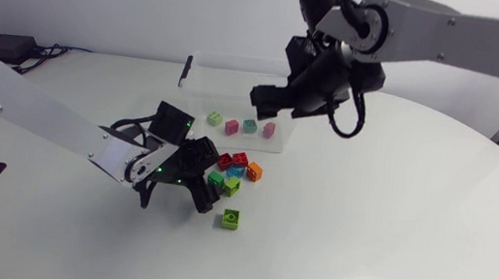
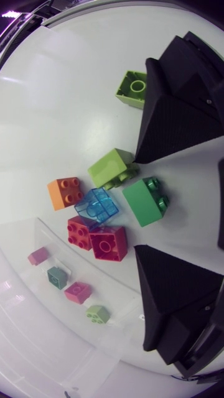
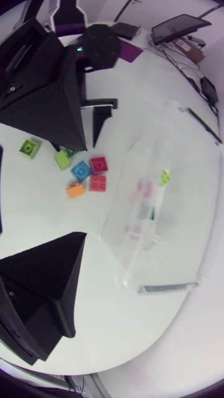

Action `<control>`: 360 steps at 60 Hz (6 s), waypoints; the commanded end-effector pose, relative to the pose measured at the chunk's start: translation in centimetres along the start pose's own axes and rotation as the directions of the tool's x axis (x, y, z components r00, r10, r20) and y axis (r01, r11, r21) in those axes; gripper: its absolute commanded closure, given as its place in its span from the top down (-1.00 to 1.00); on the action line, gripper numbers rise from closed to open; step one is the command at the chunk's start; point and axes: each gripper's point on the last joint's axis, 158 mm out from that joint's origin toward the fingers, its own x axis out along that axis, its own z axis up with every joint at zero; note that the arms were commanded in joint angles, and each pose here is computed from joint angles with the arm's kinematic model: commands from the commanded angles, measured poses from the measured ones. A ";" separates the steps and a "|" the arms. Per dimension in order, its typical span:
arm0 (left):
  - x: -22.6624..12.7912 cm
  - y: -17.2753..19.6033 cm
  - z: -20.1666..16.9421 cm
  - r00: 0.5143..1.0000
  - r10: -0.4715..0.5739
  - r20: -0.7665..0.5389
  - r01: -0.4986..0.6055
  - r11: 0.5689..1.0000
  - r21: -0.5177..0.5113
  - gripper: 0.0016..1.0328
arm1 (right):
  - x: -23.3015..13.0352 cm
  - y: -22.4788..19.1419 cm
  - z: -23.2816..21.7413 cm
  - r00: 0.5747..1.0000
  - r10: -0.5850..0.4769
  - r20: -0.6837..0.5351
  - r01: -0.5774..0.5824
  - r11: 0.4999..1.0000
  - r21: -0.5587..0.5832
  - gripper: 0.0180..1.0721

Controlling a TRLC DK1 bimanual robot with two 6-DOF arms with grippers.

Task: Place the duplo bricks in the container

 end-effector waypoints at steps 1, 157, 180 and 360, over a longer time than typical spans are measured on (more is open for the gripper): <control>0.9 0.1 0.5 1.000 0.006 0.006 -0.006 1.000 -0.005 0.38 | 1.8 1.2 -4.4 0.996 0.027 -0.088 -0.032 0.998 -0.060 0.80; -11.0 16.1 14.8 0.942 0.263 0.208 -0.223 0.955 -0.198 0.93 | -1.3 -1.5 3.2 0.984 -0.038 0.173 0.069 0.982 -0.177 -0.47; -12.8 9.6 11.9 0.961 0.188 0.205 -0.156 0.974 -0.164 0.92 | 1.0 -3.6 8.0 0.976 -0.056 0.209 0.080 0.991 -0.109 -0.47; -11.0 5.7 8.9 0.996 0.039 0.082 -0.032 0.996 -0.088 -0.41 | 7.1 5.6 -16.9 0.926 0.243 -0.290 -0.361 0.797 -0.485 0.83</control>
